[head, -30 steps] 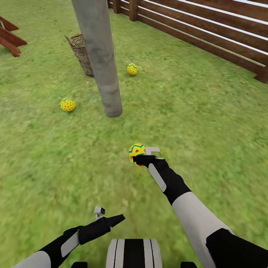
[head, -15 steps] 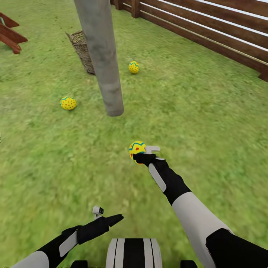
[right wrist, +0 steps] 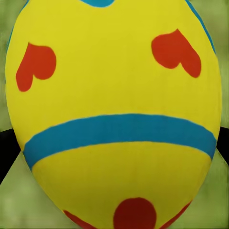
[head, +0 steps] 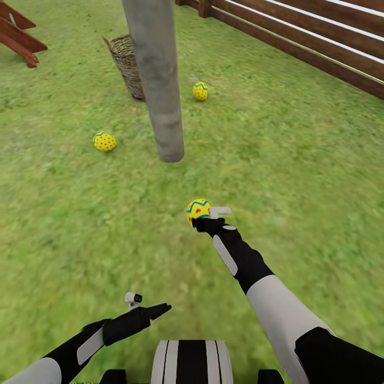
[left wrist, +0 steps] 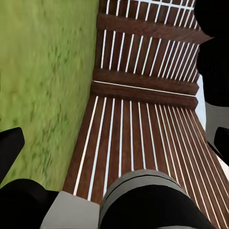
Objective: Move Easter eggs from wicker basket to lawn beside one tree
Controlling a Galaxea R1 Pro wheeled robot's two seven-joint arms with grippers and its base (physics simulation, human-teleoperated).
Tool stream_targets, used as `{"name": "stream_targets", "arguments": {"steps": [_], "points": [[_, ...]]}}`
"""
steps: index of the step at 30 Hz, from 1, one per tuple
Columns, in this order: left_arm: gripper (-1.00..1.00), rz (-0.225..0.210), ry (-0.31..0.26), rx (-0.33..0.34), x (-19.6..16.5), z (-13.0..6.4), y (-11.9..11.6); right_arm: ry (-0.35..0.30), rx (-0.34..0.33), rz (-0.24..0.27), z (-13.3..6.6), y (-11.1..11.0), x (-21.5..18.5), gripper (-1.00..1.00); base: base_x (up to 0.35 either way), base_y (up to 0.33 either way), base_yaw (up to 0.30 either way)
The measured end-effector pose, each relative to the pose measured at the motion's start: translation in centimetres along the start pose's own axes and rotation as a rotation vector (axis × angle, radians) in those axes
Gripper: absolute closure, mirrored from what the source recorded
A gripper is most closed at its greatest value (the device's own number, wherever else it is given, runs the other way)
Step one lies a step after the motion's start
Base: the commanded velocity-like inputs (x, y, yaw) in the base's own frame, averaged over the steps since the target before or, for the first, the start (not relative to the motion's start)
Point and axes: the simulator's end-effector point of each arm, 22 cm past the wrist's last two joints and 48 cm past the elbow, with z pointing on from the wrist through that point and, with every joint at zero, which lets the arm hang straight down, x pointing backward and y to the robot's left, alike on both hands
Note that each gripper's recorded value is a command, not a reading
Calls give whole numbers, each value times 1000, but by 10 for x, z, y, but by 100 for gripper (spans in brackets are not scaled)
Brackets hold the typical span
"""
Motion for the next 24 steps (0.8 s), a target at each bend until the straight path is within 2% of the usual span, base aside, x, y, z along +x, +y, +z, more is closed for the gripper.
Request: {"name": "stream_targets", "arguments": {"steps": [4,8,10,11,14,20,24], "points": [[-100,-6,-1,-2,1,0,2,6,14,-30,2,-4,4,100,0,0,141],[-100,-12,0,-5,3,0,5,0,18,-27,4,-6,3,100,0,0,144],[-100,-15,0,-6,3,0,6,-20,34,-42,4,-11,-1,100,0,0,144],[-100,-16,1,-6,4,0,6,-55,44,-48,5,-13,-7,100,0,0,141],[-100,-20,0,-8,5,0,8,-118,54,-46,6,-16,-18,100,0,0,138],[-100,-42,0,-19,9,-1,19,-120,60,-38,14,-20,-9,100,0,0,73],[-100,-56,-3,-31,11,-6,26,-126,103,-28,20,-31,-2,100,0,0,1]]}}
